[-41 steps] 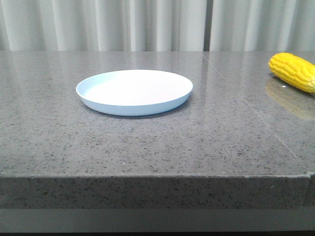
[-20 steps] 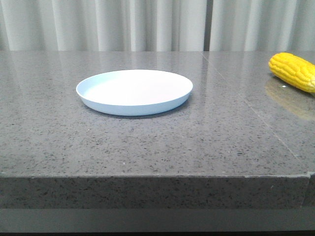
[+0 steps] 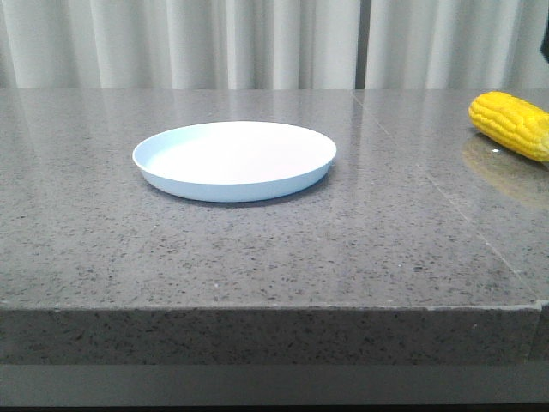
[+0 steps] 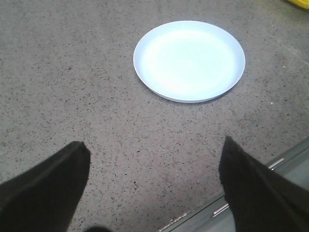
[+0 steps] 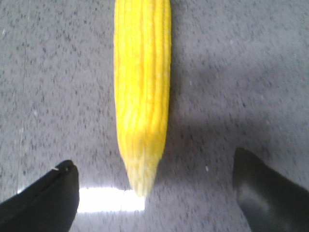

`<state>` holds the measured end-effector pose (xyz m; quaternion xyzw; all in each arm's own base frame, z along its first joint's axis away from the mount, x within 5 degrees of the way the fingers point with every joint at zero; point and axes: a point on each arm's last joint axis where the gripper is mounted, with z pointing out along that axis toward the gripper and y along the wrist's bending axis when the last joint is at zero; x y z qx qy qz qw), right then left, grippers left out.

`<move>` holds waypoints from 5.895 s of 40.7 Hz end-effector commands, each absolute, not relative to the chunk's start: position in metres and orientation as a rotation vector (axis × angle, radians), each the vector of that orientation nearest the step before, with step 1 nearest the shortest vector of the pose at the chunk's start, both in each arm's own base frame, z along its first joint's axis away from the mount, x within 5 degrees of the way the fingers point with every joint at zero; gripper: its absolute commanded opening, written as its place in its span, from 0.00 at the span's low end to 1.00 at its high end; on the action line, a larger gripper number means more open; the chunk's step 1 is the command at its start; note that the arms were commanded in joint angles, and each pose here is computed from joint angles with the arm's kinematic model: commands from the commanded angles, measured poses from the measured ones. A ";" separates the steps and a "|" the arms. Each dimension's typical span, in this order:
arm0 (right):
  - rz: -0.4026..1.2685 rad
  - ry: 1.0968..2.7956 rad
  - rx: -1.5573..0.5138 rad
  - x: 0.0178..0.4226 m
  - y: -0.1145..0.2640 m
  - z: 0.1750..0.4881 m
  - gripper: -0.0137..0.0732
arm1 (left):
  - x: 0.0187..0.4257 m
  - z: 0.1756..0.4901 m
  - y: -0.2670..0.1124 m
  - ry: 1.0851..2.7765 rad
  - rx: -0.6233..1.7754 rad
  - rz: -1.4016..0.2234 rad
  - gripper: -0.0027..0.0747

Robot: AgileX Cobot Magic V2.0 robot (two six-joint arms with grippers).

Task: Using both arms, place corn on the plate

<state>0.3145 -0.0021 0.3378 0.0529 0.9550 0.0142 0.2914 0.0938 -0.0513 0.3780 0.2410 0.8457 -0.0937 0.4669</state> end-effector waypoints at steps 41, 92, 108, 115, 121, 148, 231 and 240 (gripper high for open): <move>0.090 2.617 0.108 0.406 0.002 0.305 0.45 | 0.095 0.391 -0.053 1.987 0.564 -0.258 0.74; 0.654 2.549 -0.179 0.390 0.233 0.322 0.66 | 0.095 0.391 -0.053 1.987 0.564 -0.258 0.74; 0.567 2.447 -0.382 0.371 0.220 0.361 0.89 | 0.095 0.391 -0.053 1.987 0.564 -0.258 0.74; 0.475 2.339 -0.605 0.337 0.200 0.408 0.89 | 0.095 0.391 -0.053 1.987 0.564 -0.258 0.74; 0.425 2.211 -0.681 0.300 0.178 0.450 0.89 | 0.095 0.391 -0.053 1.987 0.564 -0.258 0.74; 0.300 2.063 -0.650 0.134 0.078 0.438 0.89 | 0.095 0.391 -0.053 1.987 0.564 -0.258 0.74; 0.322 1.911 -0.601 0.048 0.032 0.383 0.08 | 0.094 0.391 -0.054 2.000 0.560 -0.292 0.01; 0.322 1.910 -0.601 0.048 0.032 0.383 0.08 | 0.091 0.385 -0.046 1.998 0.509 -0.253 0.01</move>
